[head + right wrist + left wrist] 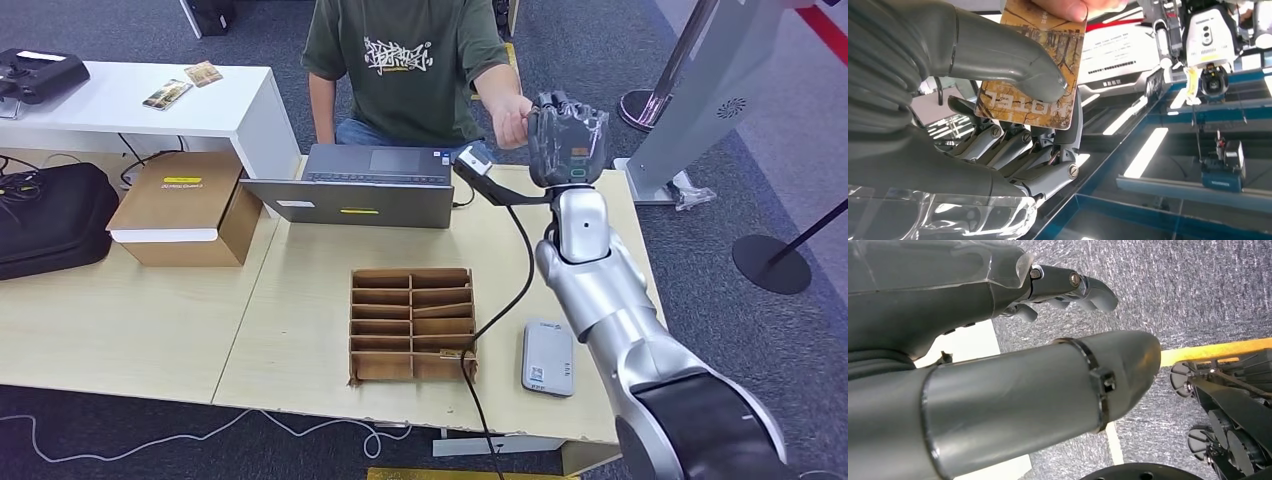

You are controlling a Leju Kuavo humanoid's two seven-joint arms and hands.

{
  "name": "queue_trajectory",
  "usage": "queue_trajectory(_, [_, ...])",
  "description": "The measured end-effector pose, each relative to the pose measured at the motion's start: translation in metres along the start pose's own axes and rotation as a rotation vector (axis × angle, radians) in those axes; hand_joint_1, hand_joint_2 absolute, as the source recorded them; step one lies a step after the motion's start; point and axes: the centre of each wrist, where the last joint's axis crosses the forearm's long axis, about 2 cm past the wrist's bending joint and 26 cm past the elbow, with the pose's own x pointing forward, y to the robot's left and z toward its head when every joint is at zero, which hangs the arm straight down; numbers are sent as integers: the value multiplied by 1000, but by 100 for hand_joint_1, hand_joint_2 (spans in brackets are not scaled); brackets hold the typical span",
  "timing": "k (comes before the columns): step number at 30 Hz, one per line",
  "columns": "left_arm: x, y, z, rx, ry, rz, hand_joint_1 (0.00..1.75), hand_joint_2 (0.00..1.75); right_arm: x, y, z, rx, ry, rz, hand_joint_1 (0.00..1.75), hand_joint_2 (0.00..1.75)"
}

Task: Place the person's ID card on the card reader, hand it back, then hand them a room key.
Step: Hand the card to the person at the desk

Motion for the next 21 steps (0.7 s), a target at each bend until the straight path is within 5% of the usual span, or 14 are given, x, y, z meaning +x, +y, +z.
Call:
queue_trajectory(19, [3,0,0,-3,7,4,0,0,6,2,-12,57,-12,24,175,175])
queue_trajectory(20, [3,0,0,-3,7,4,0,0,6,2,-12,59,-13,25,166,175])
queue_trajectory(21, [3,0,0,-3,7,4,0,0,6,2,-12,61,-14,25,127,175])
